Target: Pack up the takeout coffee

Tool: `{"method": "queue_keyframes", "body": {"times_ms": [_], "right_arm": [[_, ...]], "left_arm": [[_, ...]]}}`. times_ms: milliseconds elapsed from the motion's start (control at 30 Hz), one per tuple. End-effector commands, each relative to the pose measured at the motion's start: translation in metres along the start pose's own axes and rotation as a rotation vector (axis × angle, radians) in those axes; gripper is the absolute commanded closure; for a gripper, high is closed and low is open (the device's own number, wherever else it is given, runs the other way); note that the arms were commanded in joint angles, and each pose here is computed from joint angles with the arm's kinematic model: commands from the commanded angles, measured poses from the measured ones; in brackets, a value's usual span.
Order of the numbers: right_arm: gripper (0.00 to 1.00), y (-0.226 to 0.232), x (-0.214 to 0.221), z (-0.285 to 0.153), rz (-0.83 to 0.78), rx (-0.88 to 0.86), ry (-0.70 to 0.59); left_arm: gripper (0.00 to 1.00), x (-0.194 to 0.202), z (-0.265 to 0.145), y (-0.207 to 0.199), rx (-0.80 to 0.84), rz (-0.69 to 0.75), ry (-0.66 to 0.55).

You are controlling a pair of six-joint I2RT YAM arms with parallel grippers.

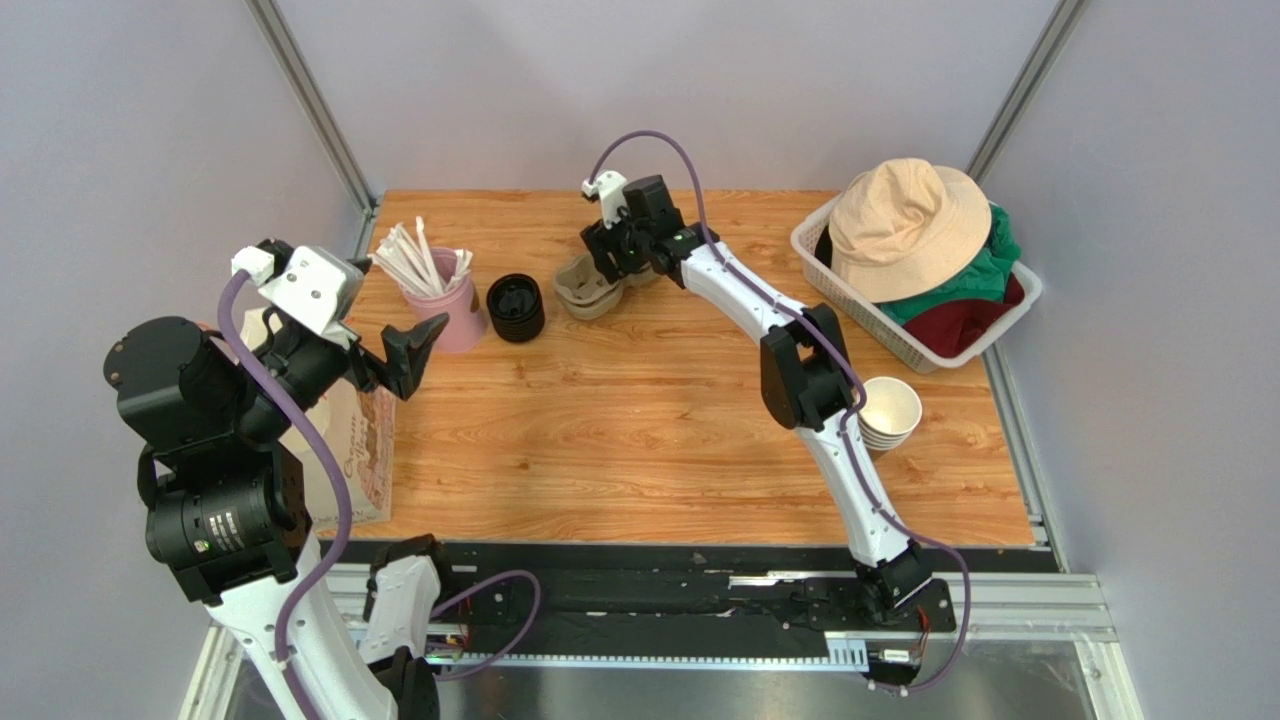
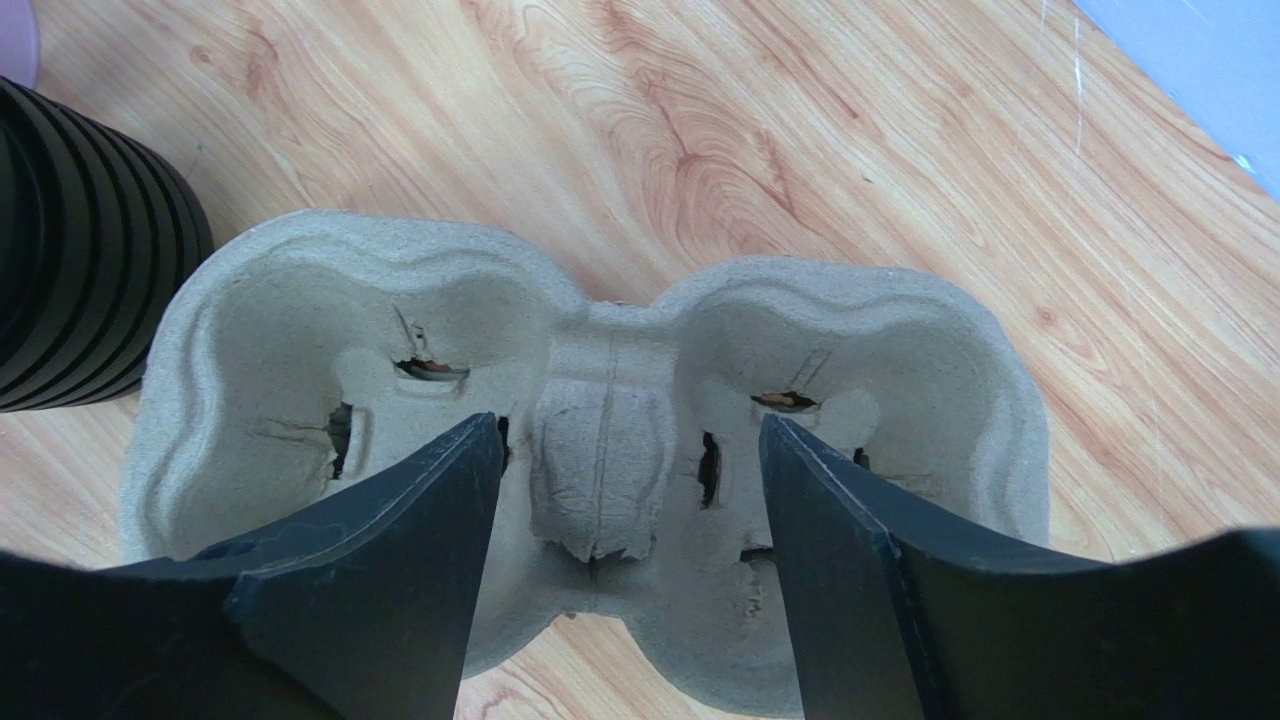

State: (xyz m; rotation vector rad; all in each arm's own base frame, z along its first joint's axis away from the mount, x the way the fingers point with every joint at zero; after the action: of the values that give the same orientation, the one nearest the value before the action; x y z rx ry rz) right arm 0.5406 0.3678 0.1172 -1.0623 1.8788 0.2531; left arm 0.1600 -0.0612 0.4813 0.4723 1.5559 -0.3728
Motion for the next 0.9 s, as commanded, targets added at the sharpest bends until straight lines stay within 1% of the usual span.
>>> {"method": "queue_keyframes", "body": {"times_ms": [0,200,633,667,767,800,867], "right_arm": [[0.32,0.003,-0.015,-0.001,-0.007,-0.014,-0.041],[0.32,0.004,-0.008,0.002,-0.001,-0.009,-0.021],[0.39,0.010,-0.003,0.005,-0.012,-0.024,-0.008],[0.40,0.009,-0.005,0.005,-0.012,-0.022,-0.014],[0.49,0.008,-0.007,0.004,-0.013,-0.020,-0.018],[0.55,0.009,-0.009,0.003,-0.014,-0.021,-0.024],[0.58,0.009,-0.011,0.003,-0.017,-0.021,-0.028]], "left_arm": [[0.01,-0.001,0.003,0.003,0.006,-0.007,-0.008],[0.01,-0.004,0.002,0.001,0.005,-0.001,-0.015],[0.01,-0.004,0.002,0.001,0.005,0.000,-0.015],[0.01,-0.003,0.002,0.002,0.005,0.001,-0.013],[0.01,-0.002,0.002,0.002,0.002,0.000,-0.011],[0.01,-0.002,0.002,0.002,0.004,0.000,-0.011],[0.01,-0.002,0.002,0.002,0.002,0.000,-0.011]]}}
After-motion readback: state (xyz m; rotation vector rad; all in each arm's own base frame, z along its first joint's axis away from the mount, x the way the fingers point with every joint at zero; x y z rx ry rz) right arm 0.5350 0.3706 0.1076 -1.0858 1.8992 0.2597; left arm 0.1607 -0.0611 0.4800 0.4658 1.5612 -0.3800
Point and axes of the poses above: each gripper's point midway between its finger pads, its own z axis out along the fingers, its own y axis along the line the jaws close on, x = y × z, the point moved 2 cm from there along -z, back along the fingers, and after that the axes turned 12 degrees about -z, right-handed, at the moved point
